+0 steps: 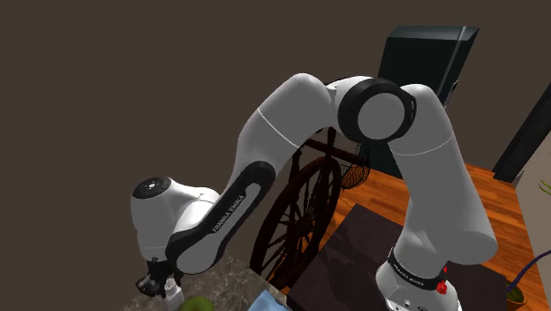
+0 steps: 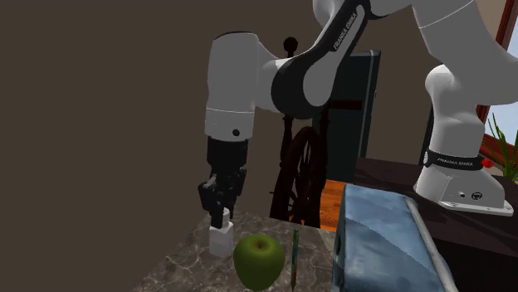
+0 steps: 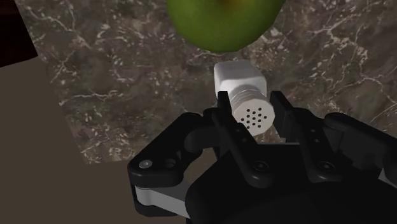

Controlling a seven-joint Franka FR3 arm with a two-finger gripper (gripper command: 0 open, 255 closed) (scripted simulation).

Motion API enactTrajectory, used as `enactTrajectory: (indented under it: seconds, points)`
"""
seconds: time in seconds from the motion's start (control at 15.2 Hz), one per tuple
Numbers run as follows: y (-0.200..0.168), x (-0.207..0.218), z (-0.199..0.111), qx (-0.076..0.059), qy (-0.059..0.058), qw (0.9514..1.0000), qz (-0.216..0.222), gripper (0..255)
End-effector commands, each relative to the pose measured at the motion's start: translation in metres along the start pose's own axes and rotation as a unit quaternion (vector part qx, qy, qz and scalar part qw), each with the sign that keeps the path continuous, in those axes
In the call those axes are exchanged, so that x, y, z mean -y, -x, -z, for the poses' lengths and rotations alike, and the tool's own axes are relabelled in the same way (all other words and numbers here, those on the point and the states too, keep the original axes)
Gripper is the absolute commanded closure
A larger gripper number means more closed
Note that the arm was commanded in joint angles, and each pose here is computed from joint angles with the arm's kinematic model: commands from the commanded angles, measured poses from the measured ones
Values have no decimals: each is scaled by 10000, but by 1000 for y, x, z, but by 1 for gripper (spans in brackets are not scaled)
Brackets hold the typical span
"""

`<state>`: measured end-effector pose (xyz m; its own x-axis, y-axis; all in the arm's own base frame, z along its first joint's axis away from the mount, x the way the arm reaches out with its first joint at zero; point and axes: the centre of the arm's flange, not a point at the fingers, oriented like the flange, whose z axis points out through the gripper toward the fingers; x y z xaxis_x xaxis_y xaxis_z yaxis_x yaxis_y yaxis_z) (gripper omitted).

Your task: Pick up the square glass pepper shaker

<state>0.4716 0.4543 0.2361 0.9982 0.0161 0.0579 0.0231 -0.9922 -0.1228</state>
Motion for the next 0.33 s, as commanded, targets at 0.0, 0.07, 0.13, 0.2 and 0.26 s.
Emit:
enactTrajectory:
  seconds: [0.0, 0.07, 0.13, 0.2, 0.26]
  points:
    - [-1, 3, 11, 2, 1, 10000, 0, 255]
    - [-1, 3, 17, 2, 1, 10000, 0, 255]
    - [-2, 4, 22, 2, 1, 10000, 0, 255]
    - [-2, 4, 23, 2, 1, 10000, 0, 255]
    - [-2, 4, 23, 2, 1, 10000, 0, 255]
